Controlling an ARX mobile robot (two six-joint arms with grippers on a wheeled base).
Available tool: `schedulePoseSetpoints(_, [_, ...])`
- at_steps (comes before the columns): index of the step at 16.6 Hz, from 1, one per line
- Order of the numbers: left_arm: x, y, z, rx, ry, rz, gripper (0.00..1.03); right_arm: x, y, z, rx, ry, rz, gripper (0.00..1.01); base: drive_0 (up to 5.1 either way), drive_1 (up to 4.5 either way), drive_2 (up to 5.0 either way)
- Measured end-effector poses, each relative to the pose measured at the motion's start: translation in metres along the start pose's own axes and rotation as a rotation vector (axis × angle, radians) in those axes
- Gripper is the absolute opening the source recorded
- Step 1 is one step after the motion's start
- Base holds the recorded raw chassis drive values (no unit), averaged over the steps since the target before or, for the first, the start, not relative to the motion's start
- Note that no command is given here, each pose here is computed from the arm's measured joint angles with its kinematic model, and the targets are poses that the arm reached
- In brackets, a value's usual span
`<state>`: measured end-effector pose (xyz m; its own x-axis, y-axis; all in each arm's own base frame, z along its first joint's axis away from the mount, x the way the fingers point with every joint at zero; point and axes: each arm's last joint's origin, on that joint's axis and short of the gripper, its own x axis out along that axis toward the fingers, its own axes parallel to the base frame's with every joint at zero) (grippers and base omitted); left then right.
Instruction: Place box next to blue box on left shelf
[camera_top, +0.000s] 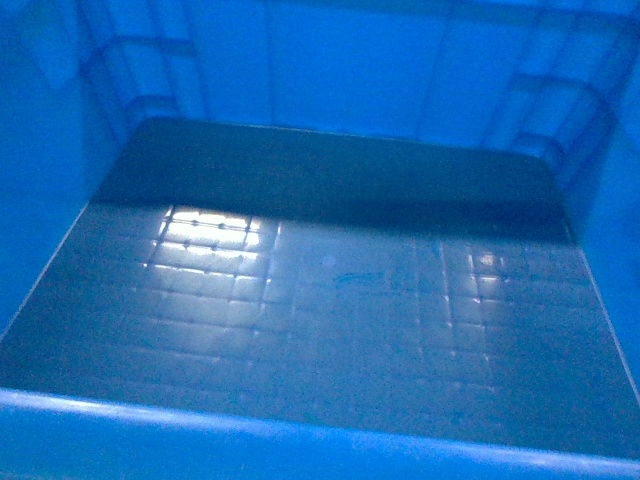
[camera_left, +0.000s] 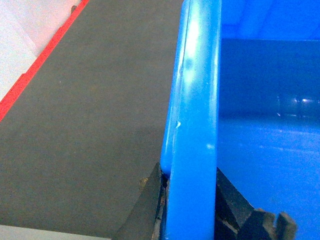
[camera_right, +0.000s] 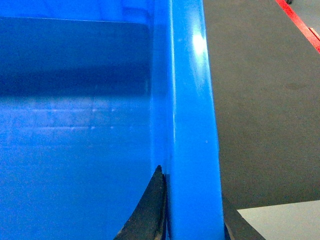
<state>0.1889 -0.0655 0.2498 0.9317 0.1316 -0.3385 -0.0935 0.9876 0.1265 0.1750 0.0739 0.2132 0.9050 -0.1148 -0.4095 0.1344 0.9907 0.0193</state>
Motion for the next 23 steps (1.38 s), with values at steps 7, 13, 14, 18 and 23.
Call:
schedulePoseSetpoints(7, [0.0000, 0.0000, 0.0000, -0.001, 0.000, 0.000, 0.17, 0.0000, 0.0001, 0.0003, 0.001, -0.003, 0.001, 0.11, 0.0, 0.00, 0.0])
schedulePoseSetpoints(13, [0.0000, -0.0001, 0.0001, -0.004, -0.001, -0.003, 0.17, -0.0001, 0.0000, 0.0003, 0.000, -0.003, -0.002, 0.11, 0.0, 0.00, 0.0])
schedulePoseSetpoints(14, [0.0000, -0.0001, 0.0001, -0.003, 0.000, -0.003, 0.17, -0.0001, 0.0000, 0.0002, 0.000, -0.003, -0.002, 0.11, 0.0, 0.00, 0.0])
schedulePoseSetpoints(18, [0.0000, -0.0001, 0.0001, -0.003, 0.000, -0.003, 0.17, 0.0000, 0.0000, 0.0002, 0.000, -0.003, -0.002, 0.11, 0.0, 0.00, 0.0])
schedulePoseSetpoints(23, [0.0000, -0.0001, 0.0001, -0.004, -0.001, -0.003, 0.17, -0.0001, 0.0000, 0.0003, 0.001, -0.004, -0.002, 0.11, 0.0, 0.00, 0.0])
